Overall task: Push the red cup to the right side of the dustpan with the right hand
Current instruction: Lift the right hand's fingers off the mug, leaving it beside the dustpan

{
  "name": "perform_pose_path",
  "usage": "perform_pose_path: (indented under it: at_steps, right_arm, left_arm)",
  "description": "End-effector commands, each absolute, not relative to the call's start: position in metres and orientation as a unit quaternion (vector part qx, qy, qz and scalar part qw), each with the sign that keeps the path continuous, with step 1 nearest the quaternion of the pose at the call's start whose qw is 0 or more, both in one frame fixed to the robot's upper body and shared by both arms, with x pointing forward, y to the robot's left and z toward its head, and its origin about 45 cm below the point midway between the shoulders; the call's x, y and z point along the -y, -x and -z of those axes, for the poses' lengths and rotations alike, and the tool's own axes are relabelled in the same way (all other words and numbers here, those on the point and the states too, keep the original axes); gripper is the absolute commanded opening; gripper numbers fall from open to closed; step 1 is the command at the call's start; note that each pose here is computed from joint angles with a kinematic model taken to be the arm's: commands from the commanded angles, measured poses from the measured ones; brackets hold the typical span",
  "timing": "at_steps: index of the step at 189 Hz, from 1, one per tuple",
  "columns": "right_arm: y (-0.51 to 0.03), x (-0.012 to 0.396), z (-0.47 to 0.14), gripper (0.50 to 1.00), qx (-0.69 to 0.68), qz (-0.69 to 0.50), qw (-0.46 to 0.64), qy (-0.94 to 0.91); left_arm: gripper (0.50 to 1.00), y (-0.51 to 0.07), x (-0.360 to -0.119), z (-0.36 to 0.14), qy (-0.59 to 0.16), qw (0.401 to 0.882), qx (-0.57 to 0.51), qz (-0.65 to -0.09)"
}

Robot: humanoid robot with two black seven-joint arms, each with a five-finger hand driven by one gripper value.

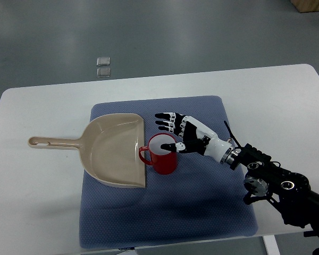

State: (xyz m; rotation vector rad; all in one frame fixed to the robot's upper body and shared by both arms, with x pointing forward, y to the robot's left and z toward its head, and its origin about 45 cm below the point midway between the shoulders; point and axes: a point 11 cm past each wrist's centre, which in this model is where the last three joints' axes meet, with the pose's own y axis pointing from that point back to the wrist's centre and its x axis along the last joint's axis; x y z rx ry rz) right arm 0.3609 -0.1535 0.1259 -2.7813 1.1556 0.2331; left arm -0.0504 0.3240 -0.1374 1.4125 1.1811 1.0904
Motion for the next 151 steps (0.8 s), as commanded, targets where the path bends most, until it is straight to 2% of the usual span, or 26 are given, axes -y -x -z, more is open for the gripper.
perform_pose_path:
  at_steps: [1,34,84,151]
  right_arm:
    - [-0.377,0.168,-0.143,0.932,-0.394,-0.089,0.088,0.911]
    - [-0.411,0.203,-0.169,0.932,-0.439,-0.139,0.096,0.883]
    - [-0.444,0.239,-0.182,0.932,-0.496,-0.35,0.116,0.786]
    - [-0.443,0.245,-0.193,0.932,-0.485,-0.324,0.202,0.787]
  left_arm:
    - [1.0,0.05,-0.324,0.137,-0.579,0.481,-0.484,-0.447]
    - [1.0,0.05,-0.324,0.137,-0.58,0.481,-0.483,-0.446]
    - [1.0,0.05,-0.324,0.137,-0.581,0.482,-0.482,-0.445]
    - [1.0,0.05,-0.324,0.137,-0.58,0.482,-0.483,-0.445]
